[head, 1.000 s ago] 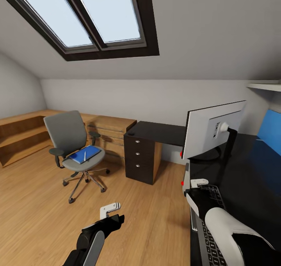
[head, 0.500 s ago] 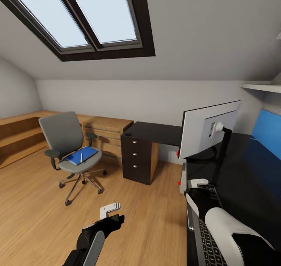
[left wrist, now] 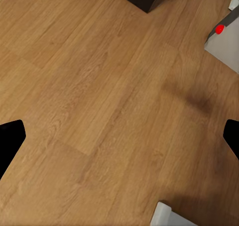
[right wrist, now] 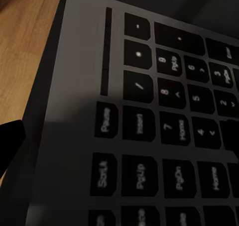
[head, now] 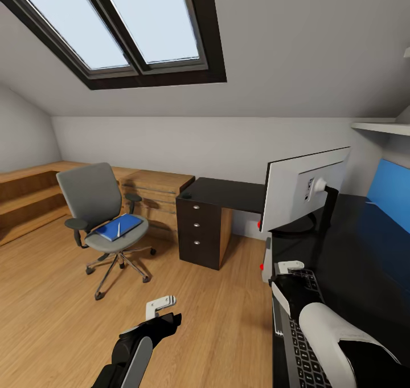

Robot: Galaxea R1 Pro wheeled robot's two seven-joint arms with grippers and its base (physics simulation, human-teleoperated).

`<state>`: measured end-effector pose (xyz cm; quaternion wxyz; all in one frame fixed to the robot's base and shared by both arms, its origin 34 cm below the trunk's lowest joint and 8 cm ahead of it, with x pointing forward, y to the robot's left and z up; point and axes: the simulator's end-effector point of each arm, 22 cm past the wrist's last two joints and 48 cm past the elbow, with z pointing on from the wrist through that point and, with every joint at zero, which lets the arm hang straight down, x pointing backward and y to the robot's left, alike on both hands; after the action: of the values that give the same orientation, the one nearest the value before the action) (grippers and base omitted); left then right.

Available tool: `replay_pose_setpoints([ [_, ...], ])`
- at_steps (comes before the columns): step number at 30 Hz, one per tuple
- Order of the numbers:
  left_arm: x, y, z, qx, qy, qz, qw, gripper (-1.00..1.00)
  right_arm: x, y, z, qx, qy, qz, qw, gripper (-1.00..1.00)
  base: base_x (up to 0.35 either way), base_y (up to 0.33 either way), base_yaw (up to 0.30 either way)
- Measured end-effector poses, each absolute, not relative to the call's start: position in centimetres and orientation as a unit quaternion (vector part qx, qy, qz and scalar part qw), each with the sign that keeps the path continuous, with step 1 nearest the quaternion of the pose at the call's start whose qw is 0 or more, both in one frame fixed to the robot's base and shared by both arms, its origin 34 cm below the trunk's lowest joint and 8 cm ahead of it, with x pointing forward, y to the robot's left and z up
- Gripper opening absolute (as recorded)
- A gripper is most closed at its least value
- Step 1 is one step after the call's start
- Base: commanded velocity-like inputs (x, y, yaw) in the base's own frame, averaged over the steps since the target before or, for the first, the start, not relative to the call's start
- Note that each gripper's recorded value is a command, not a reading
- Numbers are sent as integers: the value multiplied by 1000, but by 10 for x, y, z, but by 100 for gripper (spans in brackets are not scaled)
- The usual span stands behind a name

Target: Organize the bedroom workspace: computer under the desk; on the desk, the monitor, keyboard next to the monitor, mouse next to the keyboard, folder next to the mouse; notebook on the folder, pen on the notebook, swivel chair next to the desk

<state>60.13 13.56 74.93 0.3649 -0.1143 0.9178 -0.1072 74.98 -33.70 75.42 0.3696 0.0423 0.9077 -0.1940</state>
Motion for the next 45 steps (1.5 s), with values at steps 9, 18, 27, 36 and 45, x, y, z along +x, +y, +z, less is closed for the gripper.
replay_pose_setpoints([
  [9, 601, 136, 749, -114, 918, -107, 365, 100, 749, -339, 755, 44, 907, -198, 369, 100, 0, 0, -180],
  [18, 601, 135, 749, -114, 918, -107, 365, 100, 749, -340, 755, 45, 907, -199, 369, 100, 0, 0, -291],
  [27, 601, 135, 749, -114, 918, -107, 365, 100, 749, -340, 755, 44, 907, -199, 369, 100, 0, 0, -293],
  [36, 601, 135, 749, -114, 918, -107, 365, 100, 749, -340, 755, 44, 907, -199, 369, 100, 0, 0, -293],
  [45, 601, 135, 749, -114, 918, -108, 365, 100, 749, -340, 755, 44, 907, -199, 369, 100, 0, 0, -293],
])
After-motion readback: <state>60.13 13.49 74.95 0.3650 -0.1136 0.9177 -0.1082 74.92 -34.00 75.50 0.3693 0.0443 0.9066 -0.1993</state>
